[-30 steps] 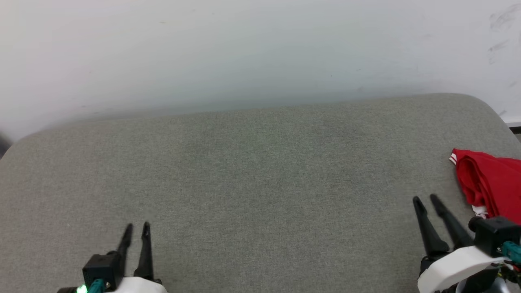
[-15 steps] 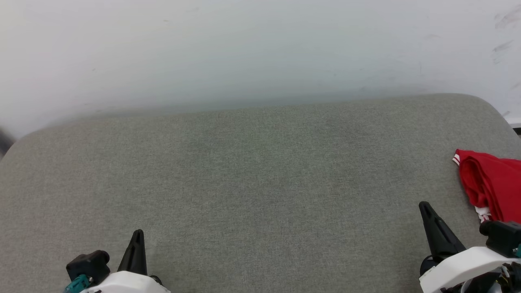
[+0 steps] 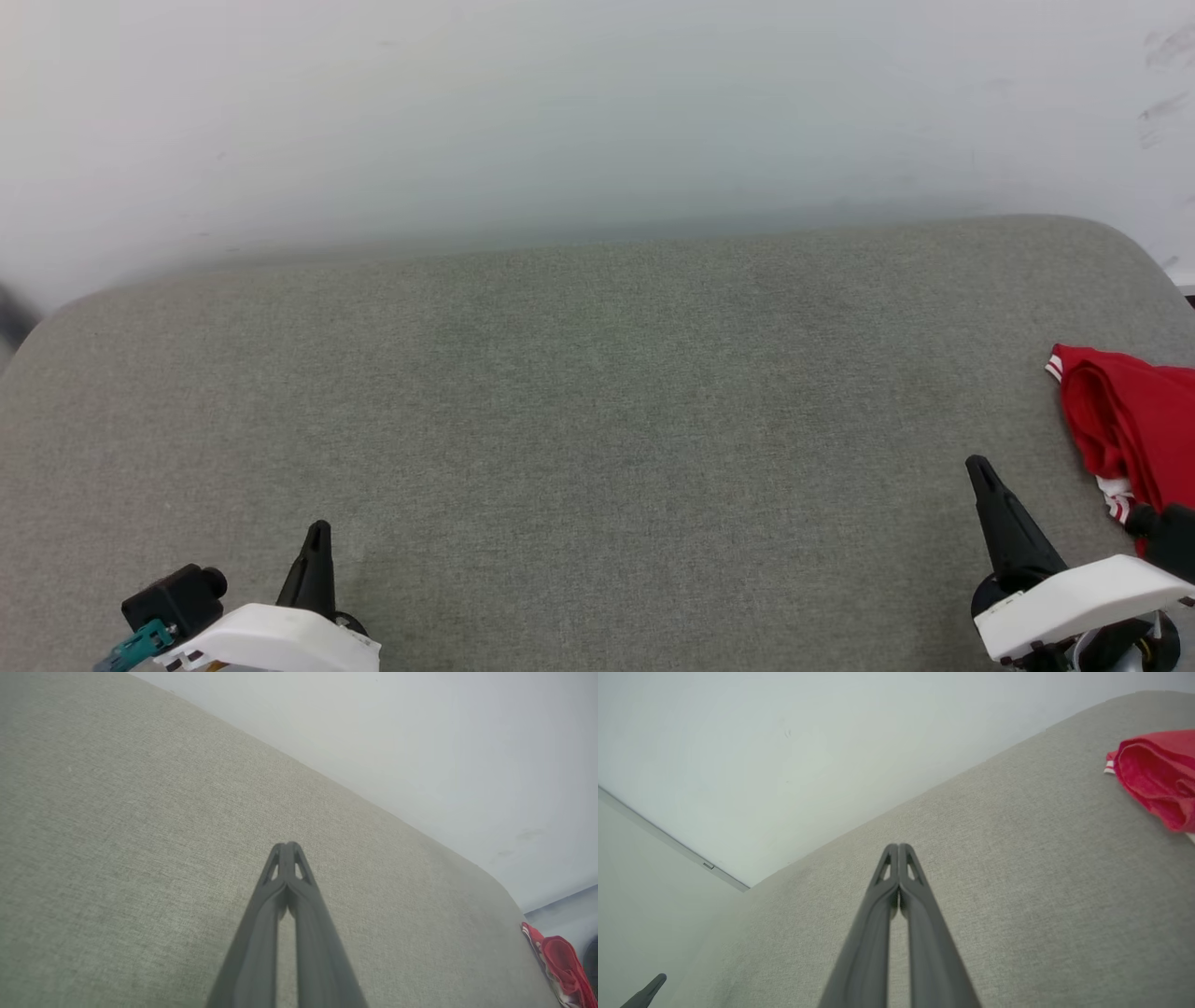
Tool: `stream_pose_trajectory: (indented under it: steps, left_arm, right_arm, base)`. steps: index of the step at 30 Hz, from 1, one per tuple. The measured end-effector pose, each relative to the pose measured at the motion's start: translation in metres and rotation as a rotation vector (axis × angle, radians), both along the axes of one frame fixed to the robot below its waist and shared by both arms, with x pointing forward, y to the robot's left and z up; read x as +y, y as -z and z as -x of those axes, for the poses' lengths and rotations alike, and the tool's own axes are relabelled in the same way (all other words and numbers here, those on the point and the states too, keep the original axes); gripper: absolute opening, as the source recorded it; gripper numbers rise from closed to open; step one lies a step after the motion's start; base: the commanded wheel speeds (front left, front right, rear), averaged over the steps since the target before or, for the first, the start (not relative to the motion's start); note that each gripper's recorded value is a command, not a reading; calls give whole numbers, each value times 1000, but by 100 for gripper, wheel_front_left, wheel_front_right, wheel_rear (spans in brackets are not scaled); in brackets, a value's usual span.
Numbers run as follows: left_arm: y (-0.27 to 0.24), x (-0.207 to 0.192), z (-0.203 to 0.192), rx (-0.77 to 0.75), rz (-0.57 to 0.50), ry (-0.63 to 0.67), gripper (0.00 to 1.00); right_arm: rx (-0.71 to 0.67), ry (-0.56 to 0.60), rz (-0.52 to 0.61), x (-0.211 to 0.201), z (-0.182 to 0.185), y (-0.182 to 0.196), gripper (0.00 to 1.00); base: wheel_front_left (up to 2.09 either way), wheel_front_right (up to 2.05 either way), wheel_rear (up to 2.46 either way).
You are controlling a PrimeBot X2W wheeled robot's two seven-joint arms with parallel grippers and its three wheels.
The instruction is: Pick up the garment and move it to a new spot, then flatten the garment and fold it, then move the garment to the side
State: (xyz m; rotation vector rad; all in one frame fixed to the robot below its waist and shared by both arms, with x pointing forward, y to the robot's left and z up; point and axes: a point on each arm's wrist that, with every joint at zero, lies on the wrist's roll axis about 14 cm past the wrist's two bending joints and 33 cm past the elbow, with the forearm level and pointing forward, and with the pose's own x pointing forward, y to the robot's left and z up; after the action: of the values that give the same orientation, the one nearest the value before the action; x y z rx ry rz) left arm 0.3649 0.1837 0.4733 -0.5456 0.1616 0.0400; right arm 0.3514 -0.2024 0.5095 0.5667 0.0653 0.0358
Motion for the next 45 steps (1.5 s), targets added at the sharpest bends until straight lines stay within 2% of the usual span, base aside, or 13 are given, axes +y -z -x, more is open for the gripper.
stream_pose_trajectory:
  steps: [18, 45]
  left_arm:
    - [-4, 0, -8, 6, 269, -31, 0]
    - [-12, 3, -15, -20, 584, -57, 0]
  right_arm:
    - [4, 25, -256, -1, -7, 2, 0]
    - [-7, 52, -565, -2, -19, 2, 0]
  base:
    - [0, 0, 0]
    - [0, 0, 0]
